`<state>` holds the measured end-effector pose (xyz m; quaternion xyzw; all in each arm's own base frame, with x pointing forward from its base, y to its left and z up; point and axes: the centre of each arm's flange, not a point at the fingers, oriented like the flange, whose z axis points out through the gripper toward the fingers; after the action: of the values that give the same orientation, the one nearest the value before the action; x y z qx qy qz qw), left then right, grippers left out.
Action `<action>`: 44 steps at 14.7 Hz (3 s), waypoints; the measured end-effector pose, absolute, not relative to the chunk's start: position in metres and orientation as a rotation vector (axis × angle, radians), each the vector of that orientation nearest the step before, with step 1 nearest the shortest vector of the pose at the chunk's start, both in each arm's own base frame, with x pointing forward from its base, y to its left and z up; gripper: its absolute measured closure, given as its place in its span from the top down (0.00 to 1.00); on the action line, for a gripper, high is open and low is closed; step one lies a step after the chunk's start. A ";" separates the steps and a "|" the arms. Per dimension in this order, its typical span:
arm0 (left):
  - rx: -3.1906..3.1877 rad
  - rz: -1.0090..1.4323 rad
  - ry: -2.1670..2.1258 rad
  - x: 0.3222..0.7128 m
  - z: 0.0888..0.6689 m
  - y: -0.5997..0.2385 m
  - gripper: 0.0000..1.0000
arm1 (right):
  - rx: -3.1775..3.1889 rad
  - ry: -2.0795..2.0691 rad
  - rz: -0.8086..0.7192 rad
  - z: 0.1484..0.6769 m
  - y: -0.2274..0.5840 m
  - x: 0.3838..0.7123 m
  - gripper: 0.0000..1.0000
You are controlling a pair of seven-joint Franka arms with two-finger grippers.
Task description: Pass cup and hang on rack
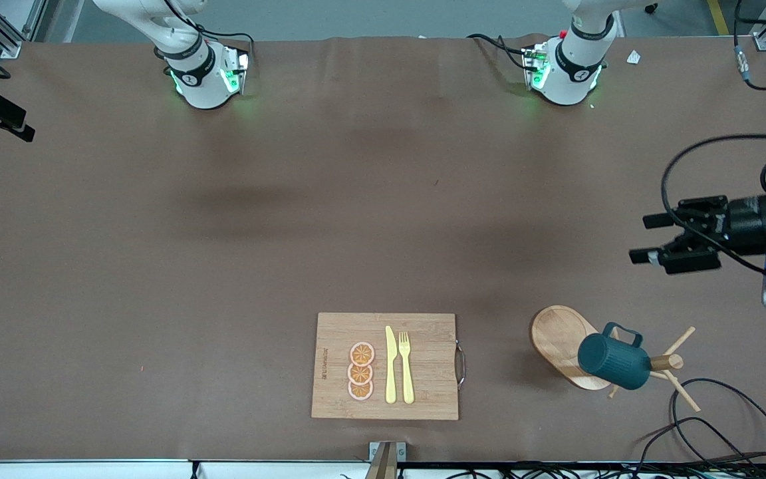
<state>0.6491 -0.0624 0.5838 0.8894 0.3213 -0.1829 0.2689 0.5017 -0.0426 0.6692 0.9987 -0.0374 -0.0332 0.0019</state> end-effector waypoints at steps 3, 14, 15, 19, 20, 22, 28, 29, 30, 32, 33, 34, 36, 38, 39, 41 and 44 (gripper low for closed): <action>2.618 -0.393 0.803 0.622 0.615 -0.094 1.00 | 3.134 -0.120 -0.125 0.668 -0.043 0.500 1.00; 3.159 -0.081 0.174 0.563 0.651 -0.116 1.00 | 3.134 -0.127 -0.115 0.667 -0.046 0.502 1.00; 3.164 -0.084 0.146 0.558 0.652 -0.110 1.00 | 3.134 -0.127 -0.112 0.667 -0.046 0.502 1.00; 3.170 -0.101 0.092 0.532 0.647 -0.106 1.00 | 3.134 -0.127 -0.104 0.668 -0.046 0.503 1.00; 3.167 -0.103 0.097 0.527 0.645 -0.104 1.00 | 3.134 -0.127 -0.104 0.668 -0.046 0.503 1.00; 3.162 -0.100 0.099 0.522 0.644 -0.095 1.00 | 3.134 -0.127 -0.104 0.668 -0.046 0.503 1.00; 3.163 -0.057 0.112 0.501 0.655 -0.085 1.00 | 3.134 -0.127 -0.105 0.668 -0.046 0.503 1.00; 3.163 -0.048 0.112 0.498 0.658 -0.085 1.00 | 3.134 -0.127 -0.105 0.668 -0.046 0.503 1.00; 3.163 -0.041 0.109 0.497 0.660 -0.085 1.00 | 3.134 -0.127 -0.105 0.668 -0.046 0.503 1.00; 3.162 -0.034 0.061 0.497 0.661 -0.085 1.00 | 3.134 -0.127 -0.107 0.667 -0.046 0.502 1.00; 3.162 -0.035 0.029 0.497 0.661 -0.085 1.00 | 3.134 -0.127 -0.107 0.667 -0.046 0.502 1.00; 3.162 -0.035 0.012 0.497 0.661 -0.085 1.00 | 3.134 -0.127 -0.107 0.667 -0.046 0.502 1.00; 3.162 -0.035 -0.001 0.497 0.661 -0.085 1.00 | 3.134 -0.127 -0.107 0.667 -0.046 0.502 1.00; 3.161 -0.026 -0.001 0.497 0.663 -0.085 1.00 | 3.134 -0.127 -0.107 0.667 -0.046 0.502 1.00; 3.160 -0.019 -0.001 0.497 0.665 -0.085 1.00 | 3.134 -0.127 -0.107 0.667 -0.046 0.502 1.00; 3.159 -0.008 0.001 0.497 0.668 -0.085 1.00 | 3.134 -0.127 -0.107 0.667 -0.046 0.502 1.00; 3.159 -0.006 0.003 0.497 0.669 -0.084 1.00 | 3.134 -0.127 -0.107 0.667 -0.046 0.502 1.00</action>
<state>0.4968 -0.0839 0.6692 1.0000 0.0010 -0.0018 -0.0086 0.5024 -0.0458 0.6674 0.9986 -0.0404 -0.0340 0.0016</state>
